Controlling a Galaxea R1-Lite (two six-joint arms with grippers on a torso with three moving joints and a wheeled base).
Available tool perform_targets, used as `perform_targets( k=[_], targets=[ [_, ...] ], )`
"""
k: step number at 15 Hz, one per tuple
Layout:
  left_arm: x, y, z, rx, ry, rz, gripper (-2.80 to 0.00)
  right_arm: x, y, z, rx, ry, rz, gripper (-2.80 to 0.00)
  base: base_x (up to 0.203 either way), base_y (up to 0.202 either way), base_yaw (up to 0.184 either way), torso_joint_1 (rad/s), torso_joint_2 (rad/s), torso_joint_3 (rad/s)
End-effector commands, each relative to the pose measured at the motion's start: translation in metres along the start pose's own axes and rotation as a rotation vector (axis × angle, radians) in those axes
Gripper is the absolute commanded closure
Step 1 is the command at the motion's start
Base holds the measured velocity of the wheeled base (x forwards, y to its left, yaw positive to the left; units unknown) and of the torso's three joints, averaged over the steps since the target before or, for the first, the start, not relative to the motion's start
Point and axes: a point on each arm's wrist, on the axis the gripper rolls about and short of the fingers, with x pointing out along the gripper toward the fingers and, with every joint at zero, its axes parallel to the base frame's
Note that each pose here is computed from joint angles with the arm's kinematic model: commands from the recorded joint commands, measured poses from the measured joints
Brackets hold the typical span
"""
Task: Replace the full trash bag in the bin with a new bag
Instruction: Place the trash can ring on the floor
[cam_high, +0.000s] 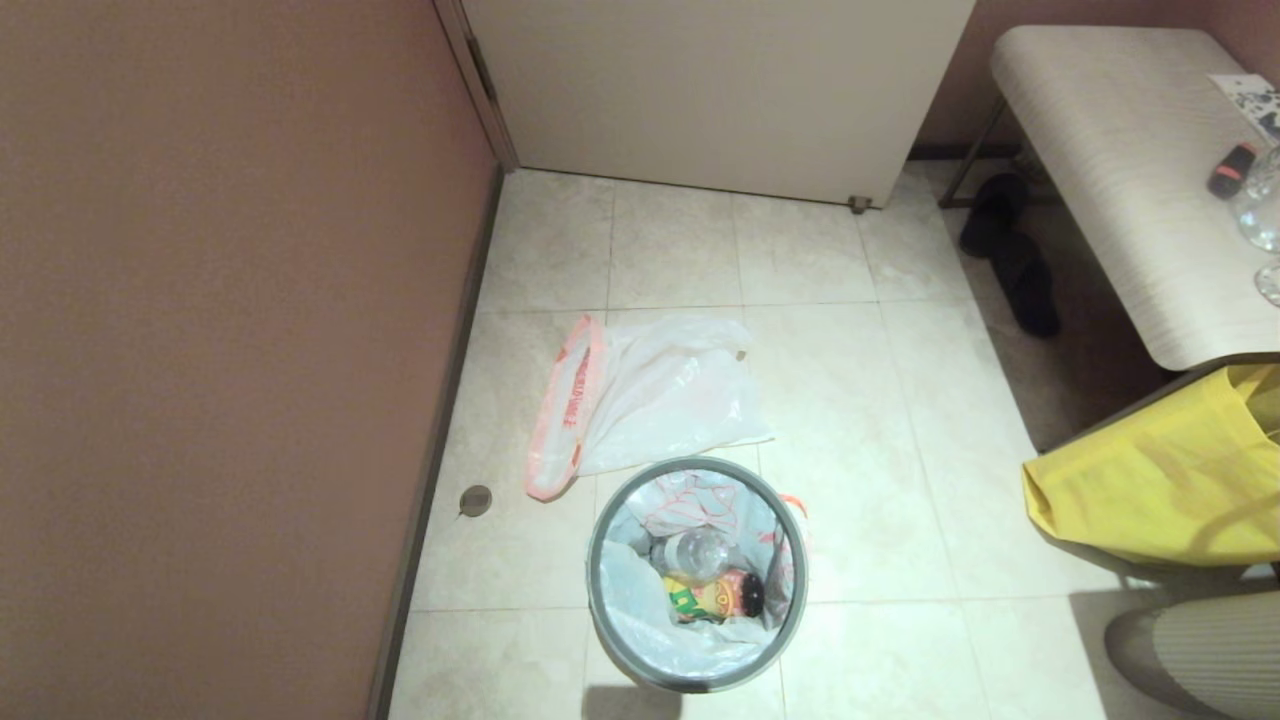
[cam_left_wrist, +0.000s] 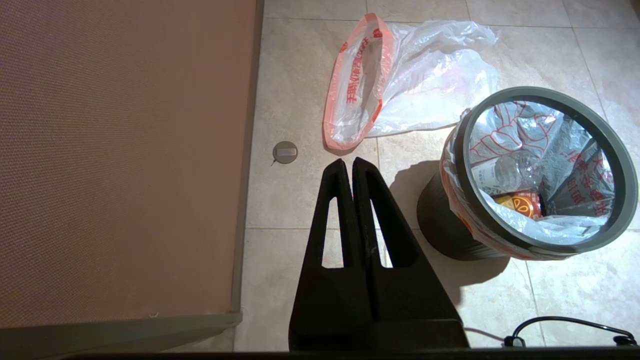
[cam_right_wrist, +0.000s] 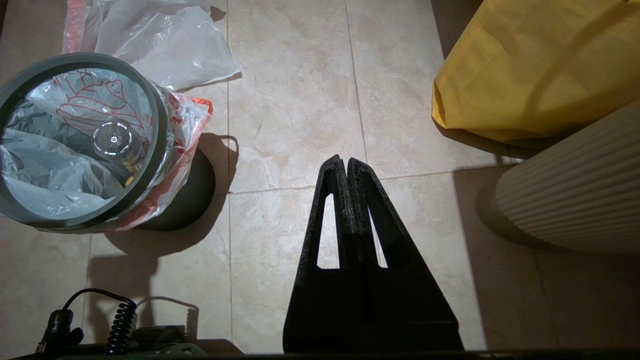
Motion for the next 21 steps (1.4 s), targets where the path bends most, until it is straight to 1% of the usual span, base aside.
perform_targets(
  k=[1,10,11,12,14,17,21],
  targets=[
    [0.000,0.000,0.000,-0.001,0.000,0.001,0.00,0.000,0.000,0.000,0.001,0.001,0.000,0.00,0.000,0.000,0.000,0.000,0.00,0.000],
    [0.000,0.000,0.000,-0.001,0.000,0.001,0.00,0.000,0.000,0.000,-0.003,0.005,-0.002,0.00,0.000,0.000,0.000,0.000,0.00,0.000],
    [0.000,0.000,0.000,-0.001,0.000,0.001,0.00,0.000,0.000,0.000,-0.012,0.005,-0.001,0.00,0.000,0.000,0.000,0.000,0.00,0.000],
    [0.000,0.000,0.000,-0.001,0.000,0.001,0.00,-0.001,0.000,0.001,-0.038,0.000,0.001,0.00,0.000,0.000,0.000,0.000,0.00,0.000],
    [0.000,0.000,0.000,-0.001,0.000,0.001,0.00,-0.004,0.001,0.011,-0.058,-0.023,0.007,0.00,0.000,0.000,0.000,0.000,0.00,0.000],
    [0.000,0.000,0.000,-0.001,0.000,0.001,0.00,-0.005,0.002,0.028,-0.084,0.006,0.009,0.00,0.000,0.000,0.000,0.000,0.00,0.000],
    [0.000,0.000,0.000,-0.001,0.000,0.001,0.00,0.005,0.006,0.068,-0.087,0.054,0.009,0.00,0.000,0.000,0.000,0.000,0.00,0.000]
  ],
)
